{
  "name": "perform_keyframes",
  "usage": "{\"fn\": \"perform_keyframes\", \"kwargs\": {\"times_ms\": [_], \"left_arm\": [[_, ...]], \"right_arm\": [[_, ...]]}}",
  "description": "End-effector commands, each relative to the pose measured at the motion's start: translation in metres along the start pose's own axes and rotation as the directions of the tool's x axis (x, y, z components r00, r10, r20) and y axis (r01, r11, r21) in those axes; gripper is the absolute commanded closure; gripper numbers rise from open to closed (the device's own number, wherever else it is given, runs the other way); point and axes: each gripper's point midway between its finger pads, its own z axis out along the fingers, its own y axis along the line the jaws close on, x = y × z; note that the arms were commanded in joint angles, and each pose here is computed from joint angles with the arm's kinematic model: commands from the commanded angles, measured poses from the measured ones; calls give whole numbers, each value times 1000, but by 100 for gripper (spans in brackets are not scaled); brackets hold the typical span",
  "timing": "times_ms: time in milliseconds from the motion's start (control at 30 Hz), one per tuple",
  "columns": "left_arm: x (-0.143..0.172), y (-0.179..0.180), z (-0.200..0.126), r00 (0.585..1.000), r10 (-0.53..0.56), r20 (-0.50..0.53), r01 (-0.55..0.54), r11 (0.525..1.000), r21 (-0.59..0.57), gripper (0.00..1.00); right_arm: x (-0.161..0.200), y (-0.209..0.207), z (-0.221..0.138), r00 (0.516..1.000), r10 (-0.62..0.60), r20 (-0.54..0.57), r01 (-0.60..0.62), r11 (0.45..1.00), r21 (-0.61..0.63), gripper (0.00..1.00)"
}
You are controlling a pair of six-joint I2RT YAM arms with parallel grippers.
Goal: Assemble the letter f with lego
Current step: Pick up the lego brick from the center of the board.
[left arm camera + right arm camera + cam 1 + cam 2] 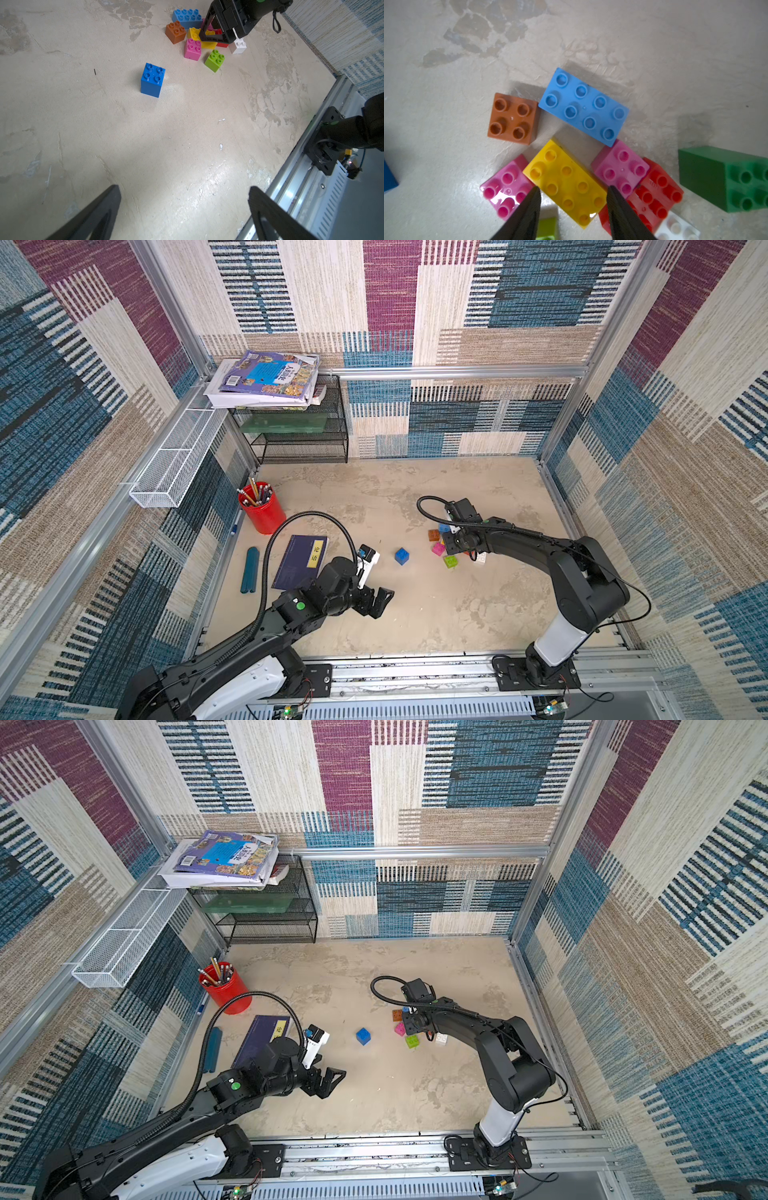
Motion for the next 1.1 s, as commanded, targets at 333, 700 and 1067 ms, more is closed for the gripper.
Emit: {"fn": "perform_keyframes", "kwargs": {"times_ms": [333,700,1067], "left_arm": [[-3,-1,0,1000,25,17,-25,1000,6,1],[-3,-1,0,1000,26,17,-26,1000,3,1],[-6,-1,-1,999,30,21,-30,1000,-1,1]], "right_arm": [[-8,7,9,1000,-19,9,19,999,-28,48],[-10,8,13,1000,-22,11,23,999,-31,53],[-13,7,12,1000,-21,17,22,999,-30,63]]}}
